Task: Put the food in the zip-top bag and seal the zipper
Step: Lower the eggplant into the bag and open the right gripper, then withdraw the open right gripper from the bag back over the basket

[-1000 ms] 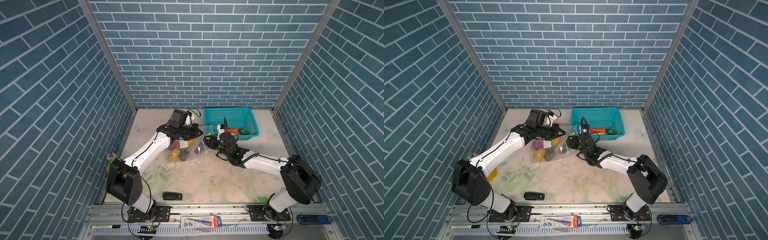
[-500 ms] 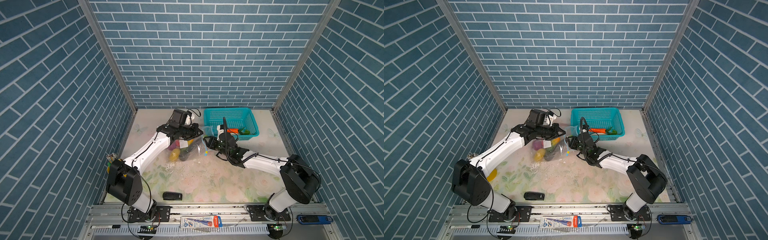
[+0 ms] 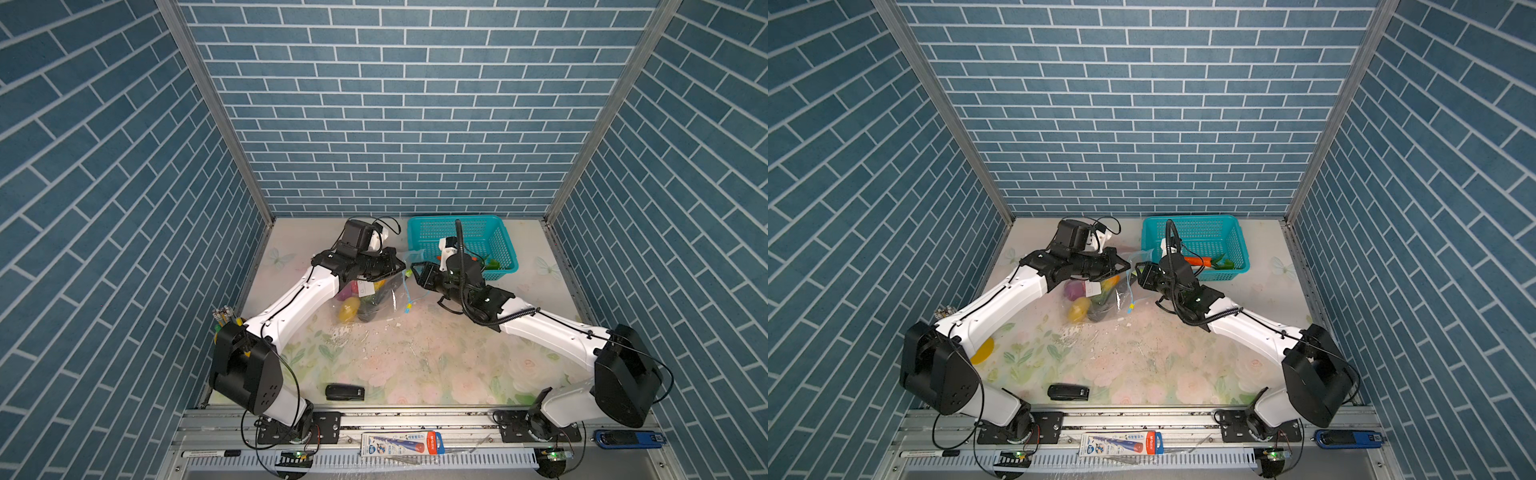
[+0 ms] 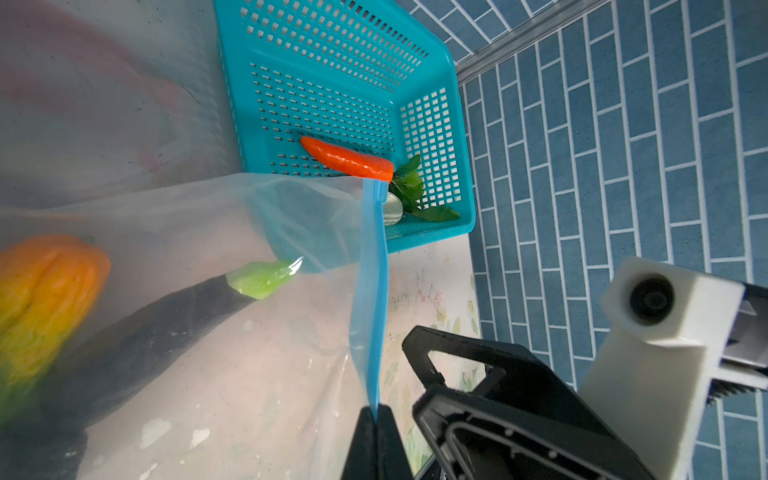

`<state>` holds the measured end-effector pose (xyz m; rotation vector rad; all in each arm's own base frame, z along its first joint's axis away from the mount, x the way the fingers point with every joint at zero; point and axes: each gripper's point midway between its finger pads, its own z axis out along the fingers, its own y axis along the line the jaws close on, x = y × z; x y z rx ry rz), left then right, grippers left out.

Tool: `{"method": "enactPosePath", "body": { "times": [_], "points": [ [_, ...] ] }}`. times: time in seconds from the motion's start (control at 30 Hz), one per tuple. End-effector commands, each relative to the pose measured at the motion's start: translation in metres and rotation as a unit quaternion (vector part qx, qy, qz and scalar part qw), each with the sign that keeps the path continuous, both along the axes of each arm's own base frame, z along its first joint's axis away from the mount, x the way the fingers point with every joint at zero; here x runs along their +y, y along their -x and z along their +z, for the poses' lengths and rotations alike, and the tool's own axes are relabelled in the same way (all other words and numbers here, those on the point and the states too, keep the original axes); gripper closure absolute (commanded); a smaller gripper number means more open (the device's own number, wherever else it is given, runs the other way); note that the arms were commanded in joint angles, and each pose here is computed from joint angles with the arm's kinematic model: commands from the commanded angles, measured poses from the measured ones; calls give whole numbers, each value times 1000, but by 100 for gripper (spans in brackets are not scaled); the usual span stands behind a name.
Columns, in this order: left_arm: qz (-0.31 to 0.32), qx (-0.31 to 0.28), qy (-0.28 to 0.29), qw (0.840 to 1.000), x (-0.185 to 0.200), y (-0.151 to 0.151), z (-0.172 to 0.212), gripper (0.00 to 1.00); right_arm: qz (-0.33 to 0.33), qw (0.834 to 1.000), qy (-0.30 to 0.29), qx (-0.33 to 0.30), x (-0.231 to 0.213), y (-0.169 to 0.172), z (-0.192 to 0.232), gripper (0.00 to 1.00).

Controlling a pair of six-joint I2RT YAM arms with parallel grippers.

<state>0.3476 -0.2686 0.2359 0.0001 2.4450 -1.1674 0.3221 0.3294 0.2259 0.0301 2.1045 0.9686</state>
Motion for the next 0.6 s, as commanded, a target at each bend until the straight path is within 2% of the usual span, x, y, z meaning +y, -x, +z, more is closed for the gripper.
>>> {"method": "enactPosePath", "body": {
  "times": [0.0, 0.3, 0.43, 0.57],
  "points": [
    [2, -18, 4, 1000, 5, 3, 12, 100, -9, 999, 45, -15, -17, -2, 12, 54],
    [0, -25, 9, 1000, 6, 7, 19, 100, 20, 984, 178, -21, -85, -22, 29, 54],
    [-1, -27, 12, 1000, 5, 8, 21, 100, 45, 967, 250, -36, -110, -40, 33, 52],
    [-1, -26, 12, 1000, 6, 9, 22, 100, 1, 971, 239, 1, -138, -69, 32, 49]
  ]
}}
